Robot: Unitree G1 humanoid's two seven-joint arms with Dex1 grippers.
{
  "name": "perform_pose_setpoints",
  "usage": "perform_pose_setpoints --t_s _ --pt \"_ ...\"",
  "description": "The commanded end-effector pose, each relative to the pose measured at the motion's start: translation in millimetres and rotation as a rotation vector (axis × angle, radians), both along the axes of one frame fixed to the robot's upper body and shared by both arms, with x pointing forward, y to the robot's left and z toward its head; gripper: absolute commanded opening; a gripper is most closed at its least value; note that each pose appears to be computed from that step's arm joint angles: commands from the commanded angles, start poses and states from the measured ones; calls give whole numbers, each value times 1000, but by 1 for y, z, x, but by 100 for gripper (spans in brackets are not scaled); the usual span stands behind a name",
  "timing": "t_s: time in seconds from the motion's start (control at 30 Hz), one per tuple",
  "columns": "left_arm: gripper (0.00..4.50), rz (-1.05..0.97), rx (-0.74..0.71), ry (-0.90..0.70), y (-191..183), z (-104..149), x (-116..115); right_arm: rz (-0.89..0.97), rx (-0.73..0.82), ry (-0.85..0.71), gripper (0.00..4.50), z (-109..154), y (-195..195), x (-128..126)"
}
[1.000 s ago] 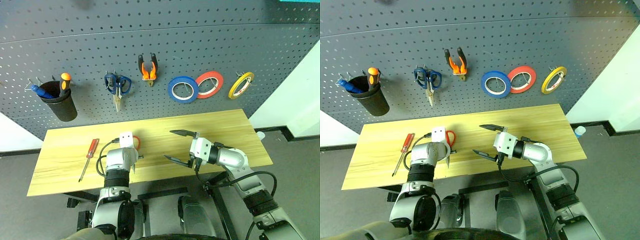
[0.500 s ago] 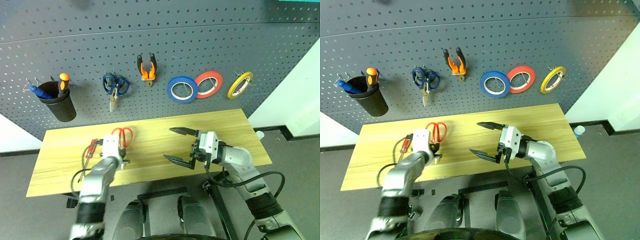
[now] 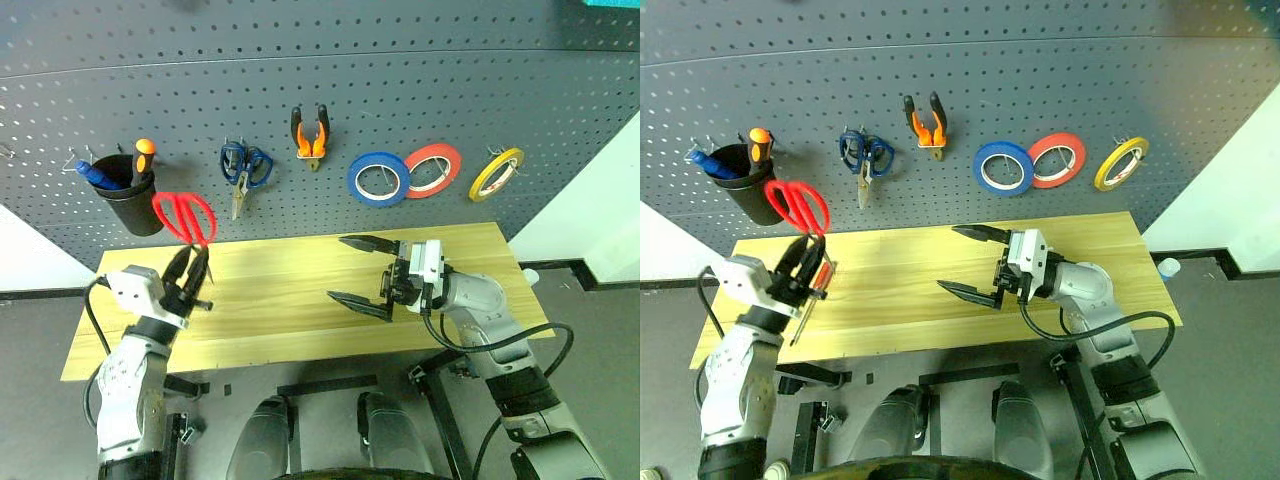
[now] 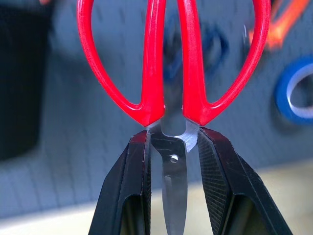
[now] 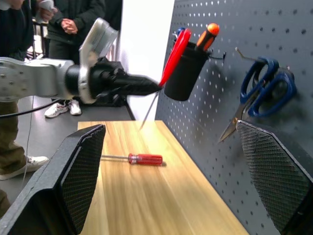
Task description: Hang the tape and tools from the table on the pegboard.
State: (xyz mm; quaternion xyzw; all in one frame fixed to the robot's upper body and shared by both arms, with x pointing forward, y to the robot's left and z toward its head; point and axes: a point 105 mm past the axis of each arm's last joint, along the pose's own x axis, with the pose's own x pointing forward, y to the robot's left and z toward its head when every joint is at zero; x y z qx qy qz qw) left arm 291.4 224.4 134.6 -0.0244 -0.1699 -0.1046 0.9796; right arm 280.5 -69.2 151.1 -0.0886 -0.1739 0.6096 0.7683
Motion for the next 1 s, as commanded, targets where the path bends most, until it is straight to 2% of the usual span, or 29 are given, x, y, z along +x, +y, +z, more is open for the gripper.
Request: perform_pose_setpoints --t_s 0.03,0.3,0.67,0.9,1.0 --pt "101 37 52 -104 1 28 11 24 89 -46 450 26 -3 0" --pt "101 18 122 -98 -15 37 42 54 84 -33 450 29 -1 -2" --pt "101 85 243 65 -13 10 72 14 52 -29 450 20 -4 -3" --pt "336 182 213 261 4 -21 77 2 -10 -32 450 7 -4 -5" --pt "336 233 164 465 22 -53 74 -6 -70 -32 450 -6 -5 -7"
